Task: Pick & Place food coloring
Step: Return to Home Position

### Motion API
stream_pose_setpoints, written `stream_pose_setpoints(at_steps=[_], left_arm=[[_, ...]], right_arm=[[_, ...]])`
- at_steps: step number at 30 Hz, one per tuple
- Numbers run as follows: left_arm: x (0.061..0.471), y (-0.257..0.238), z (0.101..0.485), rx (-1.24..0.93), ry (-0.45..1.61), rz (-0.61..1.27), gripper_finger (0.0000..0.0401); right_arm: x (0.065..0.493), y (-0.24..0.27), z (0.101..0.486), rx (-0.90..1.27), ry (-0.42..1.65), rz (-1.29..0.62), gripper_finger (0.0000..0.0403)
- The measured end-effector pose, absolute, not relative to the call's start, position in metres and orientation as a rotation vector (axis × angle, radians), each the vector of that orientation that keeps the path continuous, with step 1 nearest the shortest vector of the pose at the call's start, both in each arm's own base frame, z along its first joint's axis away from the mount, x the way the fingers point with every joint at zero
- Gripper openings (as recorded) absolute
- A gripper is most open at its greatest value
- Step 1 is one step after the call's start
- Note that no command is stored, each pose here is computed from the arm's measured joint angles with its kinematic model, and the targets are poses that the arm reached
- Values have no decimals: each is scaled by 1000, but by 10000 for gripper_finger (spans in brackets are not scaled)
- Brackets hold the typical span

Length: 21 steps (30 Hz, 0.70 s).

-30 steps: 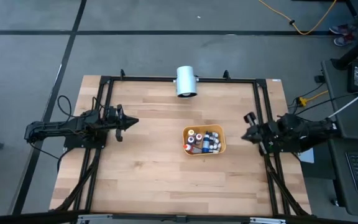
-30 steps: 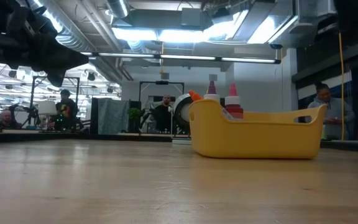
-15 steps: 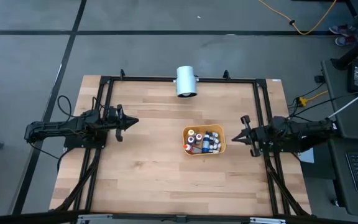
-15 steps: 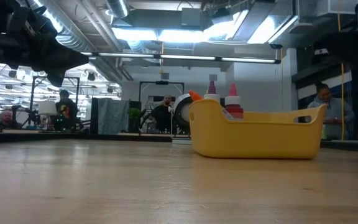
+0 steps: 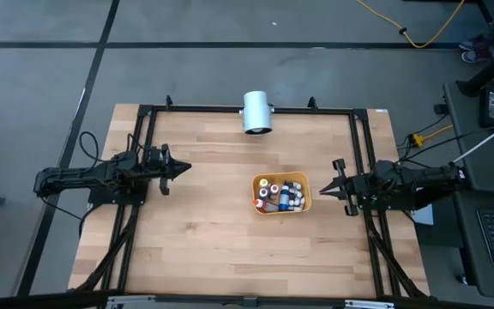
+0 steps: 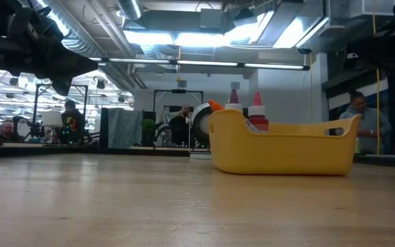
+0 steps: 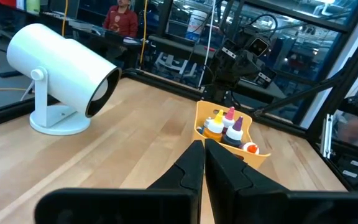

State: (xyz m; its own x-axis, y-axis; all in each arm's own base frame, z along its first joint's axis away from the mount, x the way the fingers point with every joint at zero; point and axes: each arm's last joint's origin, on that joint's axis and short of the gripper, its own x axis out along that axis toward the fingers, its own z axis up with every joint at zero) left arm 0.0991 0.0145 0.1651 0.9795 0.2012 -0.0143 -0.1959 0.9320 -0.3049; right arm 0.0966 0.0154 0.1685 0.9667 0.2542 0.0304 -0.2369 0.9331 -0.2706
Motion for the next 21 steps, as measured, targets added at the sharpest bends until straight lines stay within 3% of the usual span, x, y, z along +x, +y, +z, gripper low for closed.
stream_pose_setpoints(at_steps=[21], left_arm=[[99,14,165,-310,-17,204,12]], right_arm=[[97,15,168,-269,-65,251,25]])
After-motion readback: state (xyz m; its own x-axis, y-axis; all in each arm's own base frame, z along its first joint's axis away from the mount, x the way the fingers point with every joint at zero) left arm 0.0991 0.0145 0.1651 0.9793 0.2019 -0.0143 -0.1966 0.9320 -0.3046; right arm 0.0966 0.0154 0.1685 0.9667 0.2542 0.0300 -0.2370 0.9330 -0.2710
